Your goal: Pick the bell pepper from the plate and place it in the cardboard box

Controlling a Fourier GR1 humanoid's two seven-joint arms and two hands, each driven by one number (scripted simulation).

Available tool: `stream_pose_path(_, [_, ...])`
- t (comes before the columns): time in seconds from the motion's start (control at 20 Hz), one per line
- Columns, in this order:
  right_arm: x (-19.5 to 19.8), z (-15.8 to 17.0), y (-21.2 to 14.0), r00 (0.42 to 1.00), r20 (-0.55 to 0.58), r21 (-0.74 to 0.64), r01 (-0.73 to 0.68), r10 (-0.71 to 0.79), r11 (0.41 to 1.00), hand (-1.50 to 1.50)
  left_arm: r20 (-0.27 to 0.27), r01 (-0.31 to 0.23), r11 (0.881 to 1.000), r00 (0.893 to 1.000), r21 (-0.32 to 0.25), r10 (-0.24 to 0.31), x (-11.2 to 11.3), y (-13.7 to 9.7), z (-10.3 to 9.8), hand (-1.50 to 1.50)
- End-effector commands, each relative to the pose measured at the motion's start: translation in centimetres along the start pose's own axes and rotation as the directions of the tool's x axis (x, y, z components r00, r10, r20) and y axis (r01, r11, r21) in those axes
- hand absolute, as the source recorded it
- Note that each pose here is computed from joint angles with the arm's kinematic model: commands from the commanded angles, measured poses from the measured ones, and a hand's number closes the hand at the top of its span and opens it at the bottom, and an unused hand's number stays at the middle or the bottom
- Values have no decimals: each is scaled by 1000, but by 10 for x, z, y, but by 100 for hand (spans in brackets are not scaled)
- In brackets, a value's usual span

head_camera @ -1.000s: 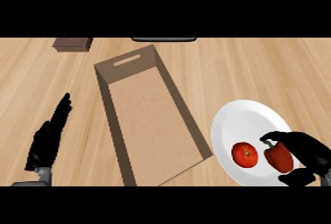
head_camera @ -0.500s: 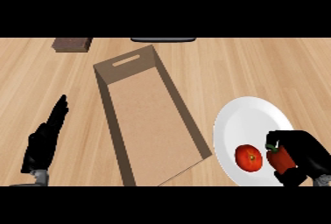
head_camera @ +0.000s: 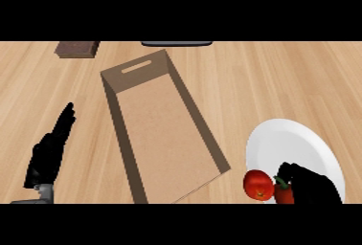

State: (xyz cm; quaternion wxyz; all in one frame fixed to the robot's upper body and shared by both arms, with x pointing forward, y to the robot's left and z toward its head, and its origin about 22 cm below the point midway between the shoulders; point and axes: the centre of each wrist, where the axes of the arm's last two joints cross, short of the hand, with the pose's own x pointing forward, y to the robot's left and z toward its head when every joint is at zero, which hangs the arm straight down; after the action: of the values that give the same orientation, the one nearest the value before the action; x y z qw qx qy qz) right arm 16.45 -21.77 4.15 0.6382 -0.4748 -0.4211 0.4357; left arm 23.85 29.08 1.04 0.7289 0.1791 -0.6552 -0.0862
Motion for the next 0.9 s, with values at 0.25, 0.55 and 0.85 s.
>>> stream_pose_path(0.25, [22, 35, -48, 998, -29, -158, 45, -50, 986, 150, 5, -9, 1000, 1000, -8, 10, 9, 2, 3, 0])
stream_pose_path(0.55, [58, 63, -87, 890, 315, -262, 416, -331, 871, 150, -6, 1, 1000, 1000, -17, -2, 4, -4, -9, 0])
stream_pose_path(0.85, [84, 66, -119, 806, 466, -235, 509, -364, 828, 150, 4, 3, 1000, 1000, -27, -3, -1, -12, 0, 0])
